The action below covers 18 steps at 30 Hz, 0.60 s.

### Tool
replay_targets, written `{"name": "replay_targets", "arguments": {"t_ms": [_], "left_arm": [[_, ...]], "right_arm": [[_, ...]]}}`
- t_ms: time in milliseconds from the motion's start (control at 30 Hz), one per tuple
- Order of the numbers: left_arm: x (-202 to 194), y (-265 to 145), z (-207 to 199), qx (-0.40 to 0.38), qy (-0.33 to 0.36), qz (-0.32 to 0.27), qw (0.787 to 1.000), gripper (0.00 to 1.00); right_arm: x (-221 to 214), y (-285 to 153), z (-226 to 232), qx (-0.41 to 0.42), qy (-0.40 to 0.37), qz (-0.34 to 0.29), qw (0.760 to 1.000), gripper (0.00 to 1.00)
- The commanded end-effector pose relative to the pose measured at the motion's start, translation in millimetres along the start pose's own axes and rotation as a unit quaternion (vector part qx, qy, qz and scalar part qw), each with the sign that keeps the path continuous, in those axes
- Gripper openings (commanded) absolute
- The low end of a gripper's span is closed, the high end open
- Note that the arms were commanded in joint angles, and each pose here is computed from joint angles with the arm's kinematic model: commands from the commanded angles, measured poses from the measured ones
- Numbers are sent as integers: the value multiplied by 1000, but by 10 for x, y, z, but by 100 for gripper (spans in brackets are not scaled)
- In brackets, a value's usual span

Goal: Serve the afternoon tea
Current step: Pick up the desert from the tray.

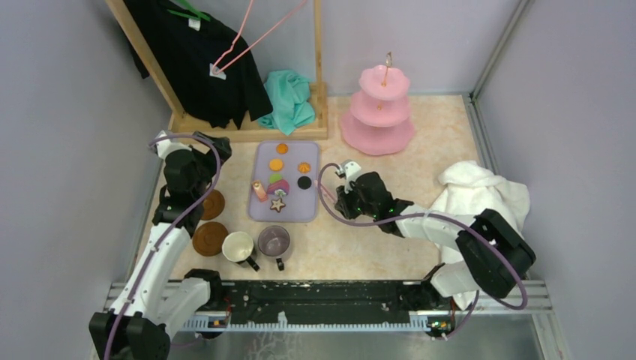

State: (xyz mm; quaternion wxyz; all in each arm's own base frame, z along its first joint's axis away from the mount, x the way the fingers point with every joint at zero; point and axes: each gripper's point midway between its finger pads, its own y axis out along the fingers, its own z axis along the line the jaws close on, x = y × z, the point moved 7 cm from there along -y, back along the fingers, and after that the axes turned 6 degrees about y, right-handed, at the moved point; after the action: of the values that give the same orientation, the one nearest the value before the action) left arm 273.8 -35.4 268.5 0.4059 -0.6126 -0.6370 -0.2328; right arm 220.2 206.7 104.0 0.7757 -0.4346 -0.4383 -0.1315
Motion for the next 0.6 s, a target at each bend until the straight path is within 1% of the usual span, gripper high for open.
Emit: {"name": "replay_targets", "arguments": {"t_ms": [0,333,467,567], "left_arm": [[111,-5,-100,-18,-11,-10,1000,99],[115,5,-90,-13,-10,-14,1000,99],[123,0,-84,-11,-11,-17,1000,99],[118,-5,-74,-10,-13,-18,1000,99]], "right_arm": [[336,132,311,61,-32,-35,997,22],[409,452,659,119,-49,-18,992,25],[404,559,710,127,-52,-10,990,28],[362,630,710,126,-51,0,991,32]]}}
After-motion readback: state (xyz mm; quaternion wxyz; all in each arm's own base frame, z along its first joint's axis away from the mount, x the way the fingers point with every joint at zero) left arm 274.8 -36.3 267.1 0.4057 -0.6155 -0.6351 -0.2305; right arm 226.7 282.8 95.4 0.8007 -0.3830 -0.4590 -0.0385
